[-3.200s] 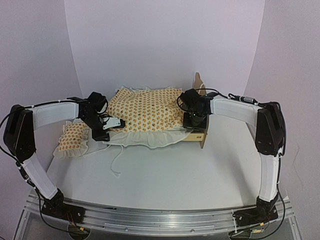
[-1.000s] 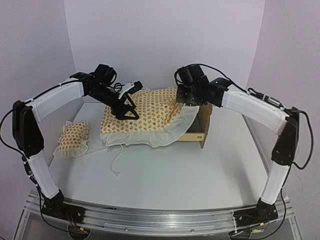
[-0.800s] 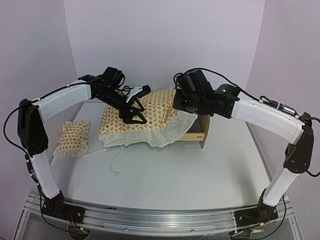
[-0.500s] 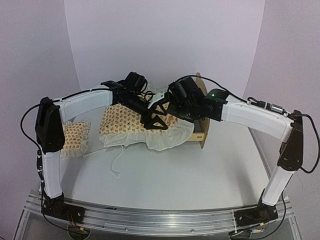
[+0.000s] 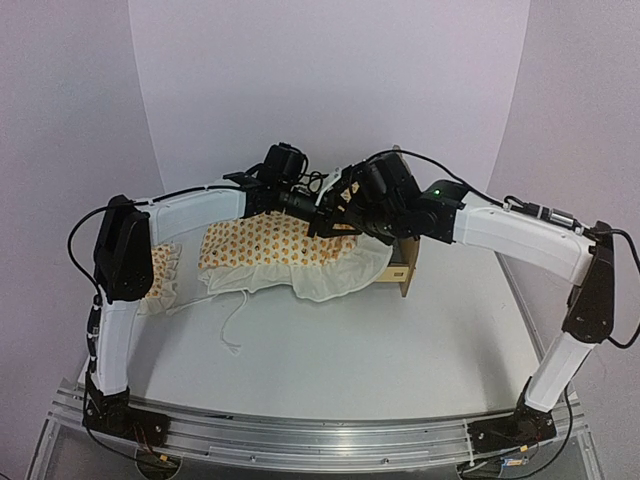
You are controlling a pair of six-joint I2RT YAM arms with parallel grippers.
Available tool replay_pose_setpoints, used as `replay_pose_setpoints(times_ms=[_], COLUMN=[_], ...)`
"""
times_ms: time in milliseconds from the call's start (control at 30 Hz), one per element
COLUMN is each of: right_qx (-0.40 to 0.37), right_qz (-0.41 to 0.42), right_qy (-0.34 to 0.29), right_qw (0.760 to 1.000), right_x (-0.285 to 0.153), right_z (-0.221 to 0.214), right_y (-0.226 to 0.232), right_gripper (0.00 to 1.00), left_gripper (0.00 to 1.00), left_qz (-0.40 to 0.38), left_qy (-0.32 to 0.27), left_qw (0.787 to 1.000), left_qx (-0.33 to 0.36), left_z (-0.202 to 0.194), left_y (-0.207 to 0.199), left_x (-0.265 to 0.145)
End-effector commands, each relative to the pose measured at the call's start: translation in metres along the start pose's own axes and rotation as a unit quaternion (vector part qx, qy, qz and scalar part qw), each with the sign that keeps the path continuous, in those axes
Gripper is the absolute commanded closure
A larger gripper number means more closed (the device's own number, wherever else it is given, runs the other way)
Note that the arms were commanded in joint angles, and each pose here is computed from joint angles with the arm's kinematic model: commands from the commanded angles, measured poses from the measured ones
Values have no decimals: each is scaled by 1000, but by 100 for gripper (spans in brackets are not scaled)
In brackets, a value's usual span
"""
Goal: Set up the pet bed
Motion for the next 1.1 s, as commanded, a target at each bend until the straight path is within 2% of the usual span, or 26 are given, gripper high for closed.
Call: replay_pose_setpoints(times_ms=[0, 33, 67, 267, 367, 533, 567, 633, 700, 867, 1067], right_qx=[45, 46, 48, 40, 50, 57, 59, 58, 59, 68, 77], right_qz=[35, 36, 37, 48, 42, 37, 37, 39, 40, 46, 53], right_qy=[-11, -7, -3, 14, 15, 11, 11, 10, 8, -3, 9], right_qw=[998, 998, 998, 998, 998, 998, 998, 997, 997, 997, 996], right_x=[-14, -13, -12, -16, -17, -10, -8, -5, -4, -6, 1], right_z=[17, 17, 17, 26, 29, 29, 29, 30, 31, 35, 29], right_y=[3, 2, 1, -6, -17, -14, -13, -8, -7, -5, -4], right_gripper=[100, 100, 100, 97, 100, 100, 100, 100, 100, 100, 100], left_gripper=[87, 97, 100, 100, 100, 100, 97, 82, 74, 66, 71], left_qz=[-36, -33, -29, -3, -17, -32, -28, -11, 4, -5, -2], left_qy=[-41, -41, -40, -35, -30, -31, -31, -38, -40, -32, -57], left_qw=[998, 999, 999, 999, 999, 996, 995, 992, 991, 990, 990], left_qx=[14, 13, 13, 10, 17, 71, 91, 117, 128, 138, 130], left_z=[21, 22, 23, 27, 26, 30, 31, 34, 32, 16, 23], left_y=[-6, -6, -5, -1, -5, -10, -11, -8, -3, -1, 1], left_x=[3, 2, 2, 0, 0, 0, 1, 4, 6, 13, 18])
Point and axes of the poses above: each gripper's point midway between its finger pads, its own x axis out along the fingers, its own y axis along the line the jaws close on, z = x × y, the point moved 8 cm from there along -x, back along the fingers, and after that the axes turned 2 degrees about -x, right-handed, at the moved point
